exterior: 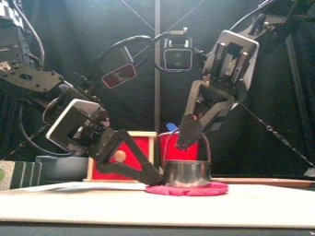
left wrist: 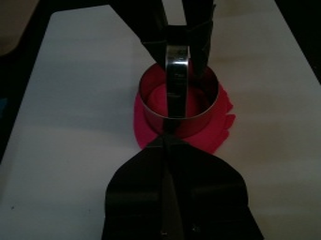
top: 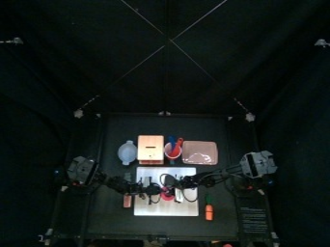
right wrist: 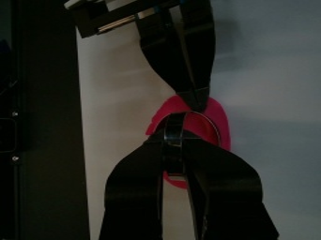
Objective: Get the cutter from the drawer then cut the dough then place the extra dough in the bowl
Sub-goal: Place the extra dough in the bowl
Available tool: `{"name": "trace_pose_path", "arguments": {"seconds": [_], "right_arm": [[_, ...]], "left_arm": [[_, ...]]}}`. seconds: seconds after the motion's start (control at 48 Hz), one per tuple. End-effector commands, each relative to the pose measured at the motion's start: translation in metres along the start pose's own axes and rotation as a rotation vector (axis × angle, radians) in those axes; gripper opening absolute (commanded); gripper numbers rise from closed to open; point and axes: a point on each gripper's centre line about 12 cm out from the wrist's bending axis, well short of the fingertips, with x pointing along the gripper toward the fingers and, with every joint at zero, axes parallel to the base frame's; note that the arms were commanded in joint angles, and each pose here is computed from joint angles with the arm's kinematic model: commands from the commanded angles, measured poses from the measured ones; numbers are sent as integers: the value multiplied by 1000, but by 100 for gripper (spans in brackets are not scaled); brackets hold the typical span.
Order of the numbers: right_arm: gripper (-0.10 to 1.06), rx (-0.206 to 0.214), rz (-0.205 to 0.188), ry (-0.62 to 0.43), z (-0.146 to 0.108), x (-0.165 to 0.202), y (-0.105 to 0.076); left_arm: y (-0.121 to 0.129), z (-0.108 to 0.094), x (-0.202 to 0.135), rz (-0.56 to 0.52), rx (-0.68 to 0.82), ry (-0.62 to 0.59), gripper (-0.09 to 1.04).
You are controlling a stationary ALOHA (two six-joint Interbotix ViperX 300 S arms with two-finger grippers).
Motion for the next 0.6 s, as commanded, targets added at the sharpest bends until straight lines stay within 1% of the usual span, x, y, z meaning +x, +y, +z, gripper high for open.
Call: {"name": "trace_pose_path", "arguments": {"seconds": [0.021, 0.083, 0.188, 0.271, 0.438, 0.521, 0.604], "right_arm": [[49, -16, 43, -119, 34, -34, 15], [49, -31, 48, -154, 41, -48, 17], [49, -58, 43, -181, 41, -63, 15], [49, -57, 37, -178, 35, -73, 9], [49, -16, 3, -107, 4, -89, -15], [49, -14, -13, -66, -14, -90, -23], [49, -13, -38, -24, -30, -86, -33]], "left_arm": [[-2, 0, 0, -2, -9, 9, 48], [-2, -1, 0, -2, -8, 11, 47], [-2, -2, 0, -2, -9, 14, 47], [0, -3, 0, 3, -14, 18, 47], [4, -6, -5, 19, -31, 30, 47], [9, -8, -10, 37, -54, 39, 47], [12, -9, -15, 47, -66, 41, 47]]}}
